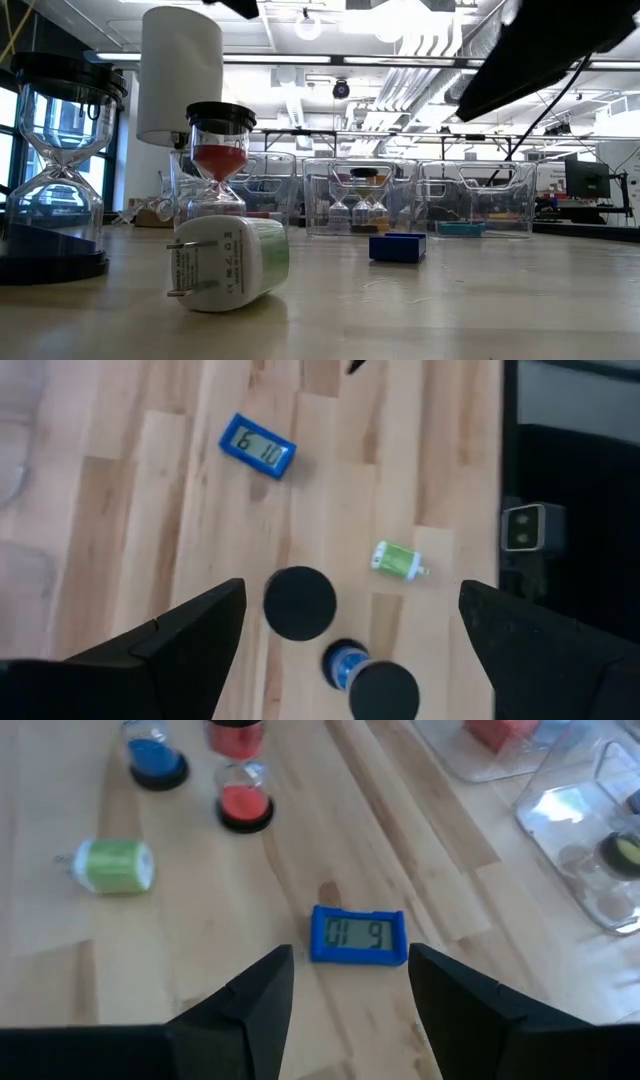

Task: Pick & Place Office items
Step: Put the red hourglass into the middle transparent bin

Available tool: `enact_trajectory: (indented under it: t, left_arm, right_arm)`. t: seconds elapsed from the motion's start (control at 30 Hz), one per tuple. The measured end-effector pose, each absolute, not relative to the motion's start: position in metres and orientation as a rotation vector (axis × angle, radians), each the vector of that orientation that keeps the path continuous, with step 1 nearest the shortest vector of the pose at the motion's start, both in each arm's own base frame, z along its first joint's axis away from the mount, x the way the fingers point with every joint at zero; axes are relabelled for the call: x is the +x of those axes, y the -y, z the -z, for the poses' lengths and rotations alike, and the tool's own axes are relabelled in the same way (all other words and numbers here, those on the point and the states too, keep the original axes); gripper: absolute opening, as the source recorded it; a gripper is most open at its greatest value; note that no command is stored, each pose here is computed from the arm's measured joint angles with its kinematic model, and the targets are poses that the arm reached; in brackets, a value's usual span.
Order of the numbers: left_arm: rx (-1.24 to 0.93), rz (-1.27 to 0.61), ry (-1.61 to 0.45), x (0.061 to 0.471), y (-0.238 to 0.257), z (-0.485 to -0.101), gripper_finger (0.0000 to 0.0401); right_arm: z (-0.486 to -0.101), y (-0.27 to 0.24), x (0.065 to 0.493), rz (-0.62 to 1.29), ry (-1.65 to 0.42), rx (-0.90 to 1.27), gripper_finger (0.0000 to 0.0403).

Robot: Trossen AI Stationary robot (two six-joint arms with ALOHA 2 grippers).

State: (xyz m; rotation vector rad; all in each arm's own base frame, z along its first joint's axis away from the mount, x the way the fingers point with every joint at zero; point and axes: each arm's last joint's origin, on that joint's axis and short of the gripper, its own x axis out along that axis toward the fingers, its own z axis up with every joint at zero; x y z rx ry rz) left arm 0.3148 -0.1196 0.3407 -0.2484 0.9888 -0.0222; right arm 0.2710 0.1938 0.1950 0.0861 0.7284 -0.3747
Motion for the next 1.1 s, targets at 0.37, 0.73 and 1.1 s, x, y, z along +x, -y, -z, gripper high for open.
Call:
enact_trajectory:
  t: [0.37, 0.73, 1.1]
  left_arm:
    - [-0.221, -0.09, -1.111, 0.329, 0.131, -0.314, 0.0358]
    - [-0.189, -0.107, -1.152, 0.337, 0.133, -0.298, 0.0358]
    - [-0.142, -0.126, -1.17, 0.34, 0.133, -0.291, 0.0358]
  right_arm:
    - [-0.195, -0.204, 0.262, 0.341, -0.73, 0.065, 0.0188]
    - [-0.191, -0.209, 0.256, 0.321, -0.738, 0.055, 0.0188]
    - [-0.185, -0.209, 0.251, 0.334, -0.739, 0.08, 0.0188]
